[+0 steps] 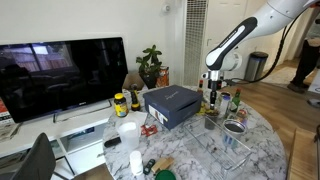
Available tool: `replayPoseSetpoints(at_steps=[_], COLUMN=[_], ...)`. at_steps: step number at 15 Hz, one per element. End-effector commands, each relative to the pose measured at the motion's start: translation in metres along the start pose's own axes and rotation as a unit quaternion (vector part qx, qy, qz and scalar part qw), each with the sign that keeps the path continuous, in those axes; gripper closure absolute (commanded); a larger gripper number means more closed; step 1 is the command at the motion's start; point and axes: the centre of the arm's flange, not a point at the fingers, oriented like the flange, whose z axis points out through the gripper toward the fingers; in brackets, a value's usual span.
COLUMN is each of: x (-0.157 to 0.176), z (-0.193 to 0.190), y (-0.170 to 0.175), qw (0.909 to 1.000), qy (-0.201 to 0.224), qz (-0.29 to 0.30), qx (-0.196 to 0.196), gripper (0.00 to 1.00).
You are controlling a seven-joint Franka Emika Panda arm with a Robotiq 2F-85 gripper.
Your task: Set the storage container upright, then put the two cups inside it
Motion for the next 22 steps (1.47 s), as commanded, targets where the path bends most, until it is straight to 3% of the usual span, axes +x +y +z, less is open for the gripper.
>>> replayPoseSetpoints(at_steps=[1, 6, 13, 18, 22], x=[-0.003, -0.005, -0.015, -0.016, -0.002], z=[-0.012, -0.044, -0.123, -0.153, -0.14], y=[-0.001, -0.006, -0.027, -0.075, -0.119], qw=[0.9999, 0.9996, 0.9983, 0.9975, 0.993], qy=[0.013, 0.025, 0.048, 0.036, -0.017], qz=[-0.006, -0.01, -0.013, -0.052, -0.086], qx=[-0.003, 0.001, -0.028, 0.031, 0.079], gripper=[0.99, 0.99, 0.99, 0.99, 0.99])
